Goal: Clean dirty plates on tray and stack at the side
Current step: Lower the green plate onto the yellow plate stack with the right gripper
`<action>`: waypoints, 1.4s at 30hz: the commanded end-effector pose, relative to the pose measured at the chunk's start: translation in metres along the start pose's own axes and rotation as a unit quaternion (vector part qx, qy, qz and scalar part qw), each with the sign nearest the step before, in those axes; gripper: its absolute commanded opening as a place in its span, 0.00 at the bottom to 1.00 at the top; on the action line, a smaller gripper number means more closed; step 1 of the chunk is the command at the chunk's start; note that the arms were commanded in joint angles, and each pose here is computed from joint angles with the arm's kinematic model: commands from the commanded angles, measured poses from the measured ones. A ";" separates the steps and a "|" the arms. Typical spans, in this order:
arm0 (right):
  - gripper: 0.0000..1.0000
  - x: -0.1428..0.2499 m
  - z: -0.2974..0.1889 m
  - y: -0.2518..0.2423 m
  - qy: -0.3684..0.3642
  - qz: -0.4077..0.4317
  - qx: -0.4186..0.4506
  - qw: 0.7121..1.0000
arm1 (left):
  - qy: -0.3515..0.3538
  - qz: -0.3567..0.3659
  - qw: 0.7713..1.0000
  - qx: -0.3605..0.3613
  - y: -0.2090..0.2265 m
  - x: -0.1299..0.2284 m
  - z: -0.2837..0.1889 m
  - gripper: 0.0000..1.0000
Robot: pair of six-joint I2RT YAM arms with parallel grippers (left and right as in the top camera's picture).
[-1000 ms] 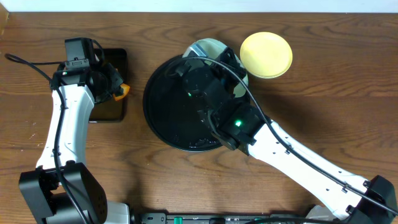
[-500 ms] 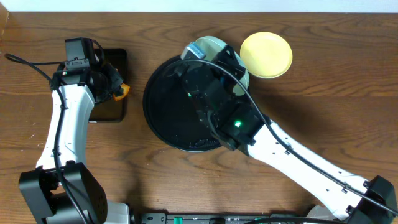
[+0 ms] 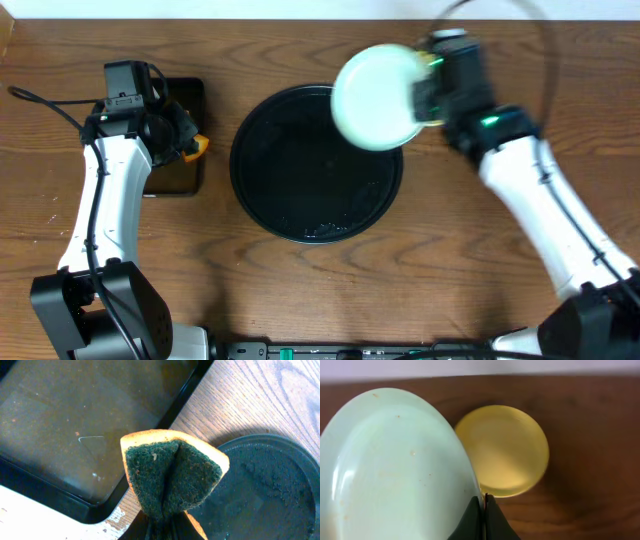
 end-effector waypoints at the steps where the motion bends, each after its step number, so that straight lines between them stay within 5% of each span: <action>1: 0.01 0.005 0.013 -0.035 0.018 0.154 -0.037 0.987 | 0.002 0.004 1.000 -0.003 0.002 0.000 0.002 0.09; 8: 0.01 0.036 0.069 -0.111 0.045 0.237 0.003 0.971 | 0.002 0.004 1.000 -0.003 0.002 0.000 0.002 0.10; 14: 0.01 0.037 0.112 -0.107 0.022 0.256 -0.097 0.962 | 0.003 0.003 1.000 -0.005 0.003 0.001 0.003 0.10; 22: 0.01 0.063 0.149 -0.095 0.049 0.261 -0.098 0.959 | 0.005 0.003 1.000 -0.006 0.004 0.002 0.007 0.09; 29: 0.33 0.072 0.152 -0.102 0.060 0.256 -0.067 0.962 | 0.004 0.003 1.000 -0.005 0.004 0.002 0.008 0.09; 38: 0.42 0.059 0.133 -0.061 0.095 0.196 -0.151 0.964 | 0.004 0.003 1.000 -0.005 0.004 0.002 0.008 0.10; 42: 0.49 0.046 0.087 0.028 0.126 0.046 -0.225 0.965 | -0.062 0.004 0.997 -0.041 0.013 -0.023 0.006 0.08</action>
Point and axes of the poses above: each gripper's point midway between its finger pads, its own z axis out along the fingers, its own y axis along the line the jaws close on, x = y × z, the point moved 1 cm from there along -z, back along the fingers, and after that the axes turned 11 degrees about -z, right-handed, at the moved point
